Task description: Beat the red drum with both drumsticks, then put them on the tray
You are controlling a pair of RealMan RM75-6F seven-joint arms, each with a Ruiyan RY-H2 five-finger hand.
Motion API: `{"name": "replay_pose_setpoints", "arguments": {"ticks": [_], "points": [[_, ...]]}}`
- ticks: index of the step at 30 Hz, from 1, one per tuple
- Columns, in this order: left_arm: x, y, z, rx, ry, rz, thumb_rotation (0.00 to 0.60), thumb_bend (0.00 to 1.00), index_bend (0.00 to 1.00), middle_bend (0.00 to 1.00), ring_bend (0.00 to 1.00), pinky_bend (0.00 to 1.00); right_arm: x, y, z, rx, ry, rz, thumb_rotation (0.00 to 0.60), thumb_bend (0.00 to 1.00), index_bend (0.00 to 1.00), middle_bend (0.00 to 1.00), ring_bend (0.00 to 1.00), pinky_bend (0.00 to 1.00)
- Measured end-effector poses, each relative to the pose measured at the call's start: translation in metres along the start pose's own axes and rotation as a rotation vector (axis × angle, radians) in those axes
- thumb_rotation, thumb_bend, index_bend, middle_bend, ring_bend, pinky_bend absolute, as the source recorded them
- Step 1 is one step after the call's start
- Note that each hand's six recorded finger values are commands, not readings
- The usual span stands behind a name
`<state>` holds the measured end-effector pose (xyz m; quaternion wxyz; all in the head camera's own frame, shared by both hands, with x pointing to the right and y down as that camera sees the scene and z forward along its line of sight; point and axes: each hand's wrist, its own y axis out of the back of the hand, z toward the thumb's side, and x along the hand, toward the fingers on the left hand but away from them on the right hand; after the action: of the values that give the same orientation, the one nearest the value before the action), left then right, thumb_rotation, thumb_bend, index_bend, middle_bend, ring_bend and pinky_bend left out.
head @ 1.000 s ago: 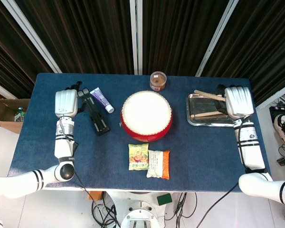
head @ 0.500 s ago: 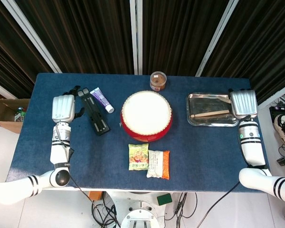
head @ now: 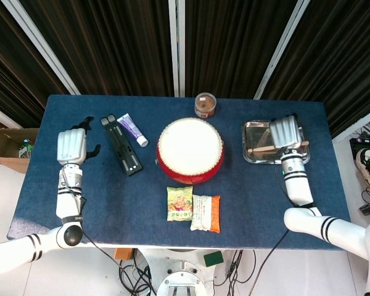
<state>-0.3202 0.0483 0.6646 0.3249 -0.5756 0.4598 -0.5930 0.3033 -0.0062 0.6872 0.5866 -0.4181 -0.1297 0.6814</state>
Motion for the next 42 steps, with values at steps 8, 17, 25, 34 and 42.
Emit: {"name": "replay_pose_setpoints", "arguments": {"ticks": [8,17,25,34,42], "points": [[-0.002,-0.003,-0.013,-0.012,0.022,-0.009,0.600,0.24,0.18,0.33,0.39,0.71,-0.013,-0.003,0.043,0.062,0.049,0.023,0.600,0.64,0.93,0.72,0.55,0.55],[-0.003,-0.006,-0.022,-0.017,0.037,-0.016,0.600,0.24,0.18,0.33,0.39,0.71,-0.017,-0.005,0.063,0.044,0.060,0.057,0.600,0.63,0.78,0.63,0.51,0.51],[-0.005,-0.009,-0.028,-0.018,0.046,-0.024,0.600,0.24,0.18,0.33,0.39,0.72,-0.017,-0.017,0.064,0.088,0.027,0.136,0.600,0.57,0.63,0.57,0.42,0.43],[-0.006,-0.009,-0.032,-0.019,0.055,-0.022,0.600,0.24,0.17,0.33,0.39,0.71,-0.014,-0.032,0.060,0.102,-0.019,0.231,0.600,0.52,0.47,0.49,0.35,0.38],[-0.011,0.001,-0.045,0.009,0.053,0.010,0.600,0.24,0.17,0.32,0.37,0.63,-0.007,-0.032,0.046,-0.037,-0.028,0.224,0.600,0.51,0.44,0.48,0.35,0.38]]}}
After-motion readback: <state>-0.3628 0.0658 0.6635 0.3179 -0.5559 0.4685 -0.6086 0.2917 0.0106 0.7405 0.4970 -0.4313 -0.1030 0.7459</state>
